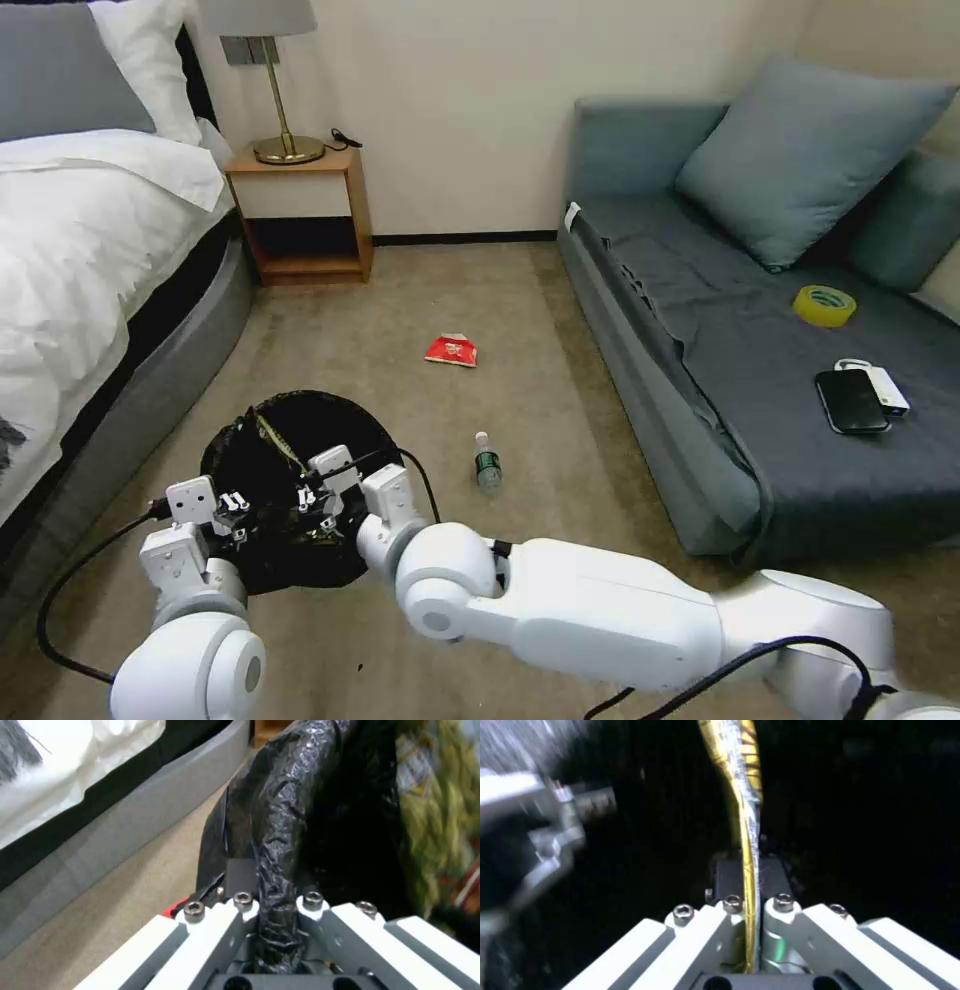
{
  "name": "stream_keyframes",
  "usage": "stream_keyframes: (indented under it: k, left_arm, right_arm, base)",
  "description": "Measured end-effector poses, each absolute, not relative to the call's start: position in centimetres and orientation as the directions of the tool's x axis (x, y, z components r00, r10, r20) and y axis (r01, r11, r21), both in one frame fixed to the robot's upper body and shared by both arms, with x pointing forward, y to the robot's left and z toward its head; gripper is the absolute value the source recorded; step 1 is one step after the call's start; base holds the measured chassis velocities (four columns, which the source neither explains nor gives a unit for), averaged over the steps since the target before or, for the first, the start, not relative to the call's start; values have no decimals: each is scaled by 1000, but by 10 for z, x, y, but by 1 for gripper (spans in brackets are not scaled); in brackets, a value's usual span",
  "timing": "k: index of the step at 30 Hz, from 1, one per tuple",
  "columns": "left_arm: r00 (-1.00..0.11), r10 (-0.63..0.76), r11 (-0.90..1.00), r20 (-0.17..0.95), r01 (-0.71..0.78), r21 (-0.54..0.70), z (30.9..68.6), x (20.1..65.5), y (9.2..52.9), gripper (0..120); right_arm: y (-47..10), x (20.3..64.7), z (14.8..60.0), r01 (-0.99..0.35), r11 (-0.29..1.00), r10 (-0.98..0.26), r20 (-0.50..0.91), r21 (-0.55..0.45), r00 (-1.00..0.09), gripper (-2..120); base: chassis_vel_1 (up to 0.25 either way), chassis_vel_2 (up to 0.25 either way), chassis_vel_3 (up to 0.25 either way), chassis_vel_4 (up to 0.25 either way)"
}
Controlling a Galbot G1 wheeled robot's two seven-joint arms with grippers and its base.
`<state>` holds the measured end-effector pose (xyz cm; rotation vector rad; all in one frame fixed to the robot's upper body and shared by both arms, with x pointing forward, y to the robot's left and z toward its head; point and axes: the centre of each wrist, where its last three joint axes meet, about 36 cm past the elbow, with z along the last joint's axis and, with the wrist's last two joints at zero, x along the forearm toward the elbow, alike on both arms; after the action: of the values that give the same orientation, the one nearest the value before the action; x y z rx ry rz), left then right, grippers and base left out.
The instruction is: Pick up the trash bin, then pick up the garbage on the floor and place it into the trash bin.
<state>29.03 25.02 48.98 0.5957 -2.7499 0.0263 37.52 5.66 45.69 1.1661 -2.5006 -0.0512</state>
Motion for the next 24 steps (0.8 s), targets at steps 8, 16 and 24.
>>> stream_keyframes:
  k: [8, 16, 24]
  left_arm:
    - [-861, -398, 912, 317, -409, 35, 493, 288, 250, 2]
    - [-862, -387, 915, 328, -404, 17, 496, 285, 248, 2]
    - [-848, -407, 905, 339, -426, 23, 498, 279, 255, 2]
  right_arm:
    - [55, 375, 448, -728, 666, -731, 335, 161, -595, 30]
    - [51, 386, 458, -722, 678, -723, 297, 135, -623, 60]
    - [22, 408, 495, -712, 683, -730, 114, 162, -674, 90]
  base:
    - [0, 0, 0, 0]
    - [0, 0, 0, 0]
    - [0, 0, 0, 0]
